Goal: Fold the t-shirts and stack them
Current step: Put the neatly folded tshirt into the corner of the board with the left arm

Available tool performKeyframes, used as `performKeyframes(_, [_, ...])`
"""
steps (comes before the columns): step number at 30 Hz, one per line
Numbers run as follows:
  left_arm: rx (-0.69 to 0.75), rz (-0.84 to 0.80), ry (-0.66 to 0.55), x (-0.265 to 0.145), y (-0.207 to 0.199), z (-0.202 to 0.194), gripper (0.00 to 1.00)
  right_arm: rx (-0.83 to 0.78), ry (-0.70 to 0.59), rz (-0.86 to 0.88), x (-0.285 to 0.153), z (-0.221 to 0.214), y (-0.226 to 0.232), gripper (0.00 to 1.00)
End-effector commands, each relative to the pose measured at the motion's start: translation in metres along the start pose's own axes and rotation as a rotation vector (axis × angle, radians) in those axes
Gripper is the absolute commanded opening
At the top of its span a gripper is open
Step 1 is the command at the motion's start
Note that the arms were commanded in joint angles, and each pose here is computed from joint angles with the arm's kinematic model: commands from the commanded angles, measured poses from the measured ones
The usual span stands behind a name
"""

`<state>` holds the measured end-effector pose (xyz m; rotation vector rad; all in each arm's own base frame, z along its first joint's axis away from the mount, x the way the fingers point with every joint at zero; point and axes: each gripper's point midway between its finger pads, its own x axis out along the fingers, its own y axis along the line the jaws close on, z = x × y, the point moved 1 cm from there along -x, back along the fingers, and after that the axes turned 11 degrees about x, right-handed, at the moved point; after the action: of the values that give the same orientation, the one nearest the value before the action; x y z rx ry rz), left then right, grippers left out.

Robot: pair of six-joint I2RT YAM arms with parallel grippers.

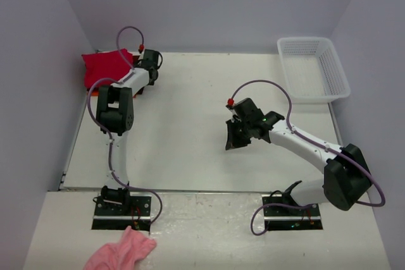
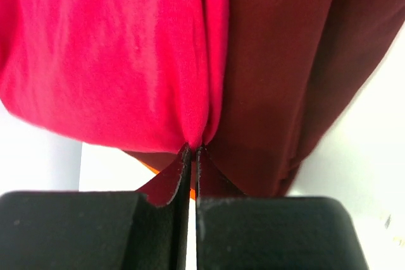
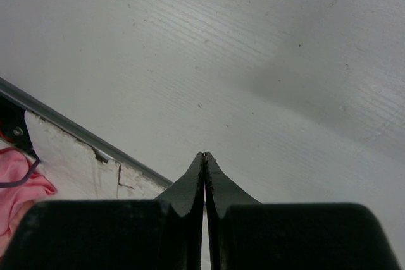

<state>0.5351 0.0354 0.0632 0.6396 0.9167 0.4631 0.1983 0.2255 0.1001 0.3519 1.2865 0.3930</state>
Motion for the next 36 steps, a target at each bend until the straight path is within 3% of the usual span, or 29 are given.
performKeyframes(1, [-0.076, 0.007, -0.046, -0.029, 0.018, 0.009, 0.00, -0.002, 0.009, 0.043, 0.003, -0.003, 0.007, 0.00])
performKeyframes(18, [-0.159, 0.001, -0.160, -0.076, 0.023, 0.014, 0.00, -0.009, 0.017, 0.026, 0.004, -0.008, 0.000, 0.00])
performKeyframes(23, [-0.225, 0.003, -0.189, -0.095, 0.030, 0.004, 0.00, -0.011, 0.027, 0.027, 0.007, -0.008, 0.001, 0.00])
performKeyframes(30, [-0.204, -0.040, -0.154, -0.098, 0.003, -0.025, 0.00, -0.009, 0.025, 0.033, 0.006, -0.005, 0.005, 0.00])
performKeyframes(31, [-0.199, -0.048, -0.140, -0.096, -0.002, -0.030, 0.02, -0.008, 0.026, 0.030, 0.006, -0.005, 0.005, 0.00])
performKeyframes(32, [-0.211, -0.056, -0.130, -0.095, -0.005, -0.034, 0.21, -0.007, 0.026, 0.031, 0.006, -0.005, 0.005, 0.00])
performKeyframes(34, [-0.214, -0.086, -0.127, -0.096, -0.011, -0.036, 0.27, -0.003, 0.024, 0.035, 0.005, -0.005, 0.005, 0.00])
performKeyframes(36, [-0.235, -0.095, -0.122, -0.098, -0.012, -0.036, 0.40, -0.003, 0.027, 0.036, 0.005, -0.006, 0.005, 0.00])
